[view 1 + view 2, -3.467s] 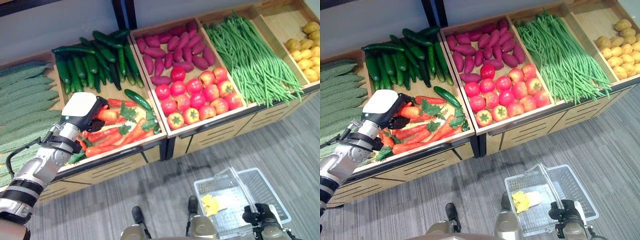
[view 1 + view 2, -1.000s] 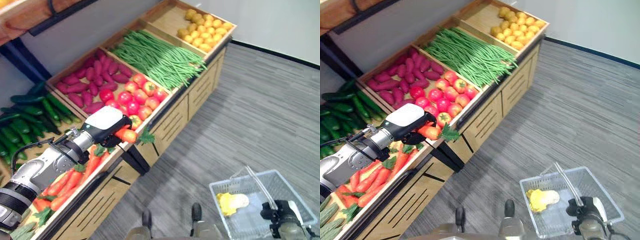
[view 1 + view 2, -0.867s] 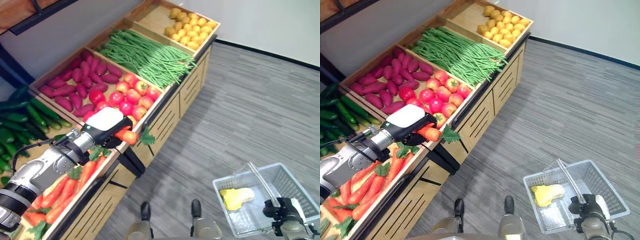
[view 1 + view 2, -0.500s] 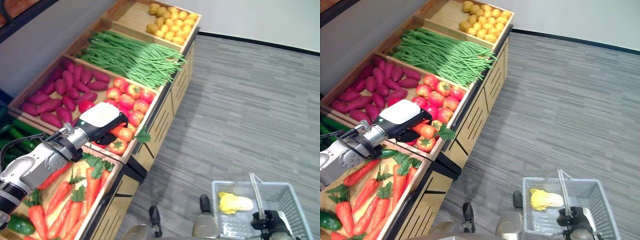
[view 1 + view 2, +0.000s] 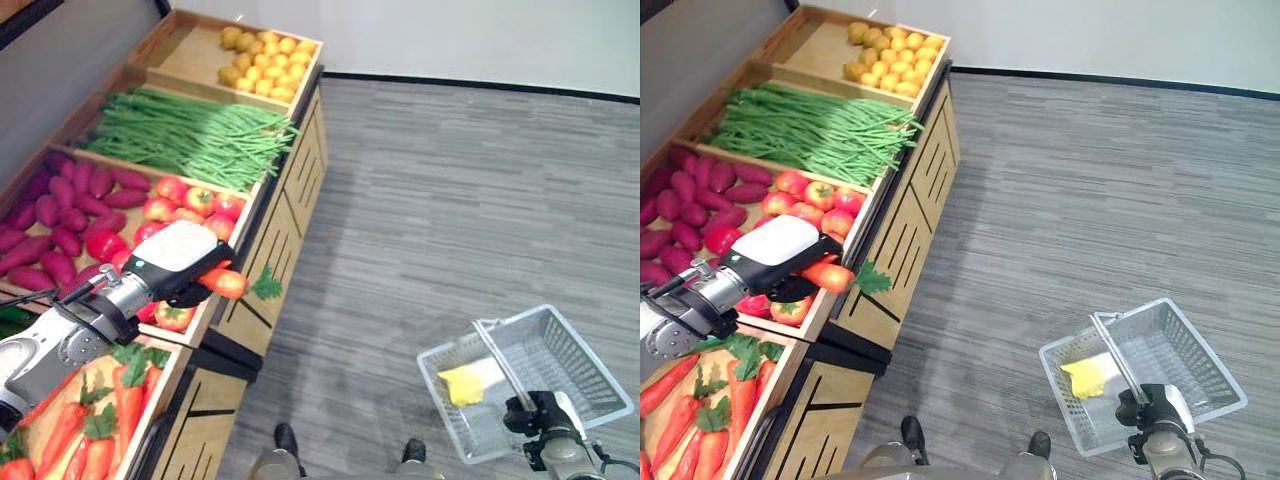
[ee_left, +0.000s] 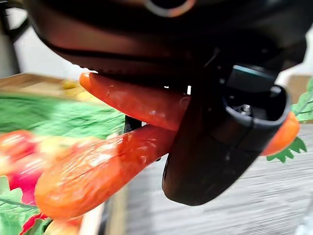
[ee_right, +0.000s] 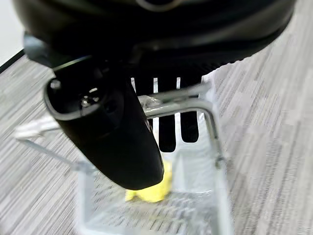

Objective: Get the vegetables into the basket

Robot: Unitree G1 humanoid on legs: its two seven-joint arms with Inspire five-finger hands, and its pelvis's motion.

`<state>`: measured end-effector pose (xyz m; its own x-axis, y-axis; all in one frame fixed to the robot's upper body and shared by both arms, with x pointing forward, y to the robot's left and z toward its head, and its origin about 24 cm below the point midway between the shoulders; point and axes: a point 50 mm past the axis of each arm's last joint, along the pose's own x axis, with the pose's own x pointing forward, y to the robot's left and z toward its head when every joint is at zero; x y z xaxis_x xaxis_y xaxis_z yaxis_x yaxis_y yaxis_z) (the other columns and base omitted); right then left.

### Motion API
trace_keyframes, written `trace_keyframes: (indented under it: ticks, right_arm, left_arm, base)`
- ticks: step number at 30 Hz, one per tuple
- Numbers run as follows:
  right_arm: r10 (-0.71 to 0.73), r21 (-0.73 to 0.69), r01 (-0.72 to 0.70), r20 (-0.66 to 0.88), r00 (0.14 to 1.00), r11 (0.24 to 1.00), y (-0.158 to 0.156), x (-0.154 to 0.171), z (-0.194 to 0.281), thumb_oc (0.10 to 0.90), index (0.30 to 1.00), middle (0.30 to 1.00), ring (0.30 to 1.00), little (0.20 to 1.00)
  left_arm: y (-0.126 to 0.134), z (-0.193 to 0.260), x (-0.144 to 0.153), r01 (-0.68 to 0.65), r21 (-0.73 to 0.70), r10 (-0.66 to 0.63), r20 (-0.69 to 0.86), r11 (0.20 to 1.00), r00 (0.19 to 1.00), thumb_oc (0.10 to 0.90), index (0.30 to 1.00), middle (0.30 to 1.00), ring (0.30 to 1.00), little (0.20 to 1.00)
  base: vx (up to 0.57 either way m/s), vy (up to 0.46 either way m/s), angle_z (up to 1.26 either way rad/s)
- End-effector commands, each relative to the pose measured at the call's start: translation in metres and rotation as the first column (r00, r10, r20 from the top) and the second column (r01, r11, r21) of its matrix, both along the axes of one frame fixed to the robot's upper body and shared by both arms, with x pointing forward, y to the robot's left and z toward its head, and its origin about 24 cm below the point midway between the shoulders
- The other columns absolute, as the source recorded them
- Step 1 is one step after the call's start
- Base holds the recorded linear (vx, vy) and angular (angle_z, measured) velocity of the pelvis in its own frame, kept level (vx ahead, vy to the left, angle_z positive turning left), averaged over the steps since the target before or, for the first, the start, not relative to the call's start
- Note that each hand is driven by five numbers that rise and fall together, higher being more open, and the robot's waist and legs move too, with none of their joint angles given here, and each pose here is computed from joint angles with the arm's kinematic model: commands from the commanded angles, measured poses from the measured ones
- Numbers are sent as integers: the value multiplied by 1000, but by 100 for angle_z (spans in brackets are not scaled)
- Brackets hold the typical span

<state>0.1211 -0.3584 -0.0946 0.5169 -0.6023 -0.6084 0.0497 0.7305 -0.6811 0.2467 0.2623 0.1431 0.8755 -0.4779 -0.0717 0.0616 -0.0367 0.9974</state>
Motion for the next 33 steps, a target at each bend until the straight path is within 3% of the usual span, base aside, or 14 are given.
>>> trace_keyframes:
  ticks: [1,5,11,13,19,33]
  right_arm:
    - [21,-116,-13,70,997,993,-27,11,26,400,300,300,300,300]
    - [152,-219,-121,127,980,968,-38,42,56,400,300,300,300,300]
    - [299,-359,-189,284,911,914,-43,95,112,400,300,300,300,300]
    - [418,-408,-266,345,840,873,-30,117,135,400,300,300,300,300]
    - [581,-438,-407,413,701,802,6,150,161,400,300,300,300,300]
    - [699,-518,-472,495,516,714,57,198,197,400,300,300,300,300]
  left_arm:
    - [13,66,17,-44,-90,67,269,995,961,400,300,300,300,300]
    - [8,57,19,-19,-108,45,242,994,969,400,300,300,300,300]
    - [-22,55,28,109,-147,-69,253,983,965,400,300,300,300,300]
    - [-36,56,29,173,-164,-127,261,971,957,400,300,300,300,300]
    - [-69,59,29,316,-178,-265,263,932,928,400,300,300,300,300]
    - [-131,60,34,522,-244,-452,290,817,843,400,300,300,300,300]
  base:
    - [-15,-127,-12]
    - [-38,-161,-17]
    - [-30,-57,-23]
    - [64,11,-9]
    - [51,34,-29]
    - [8,7,-4]
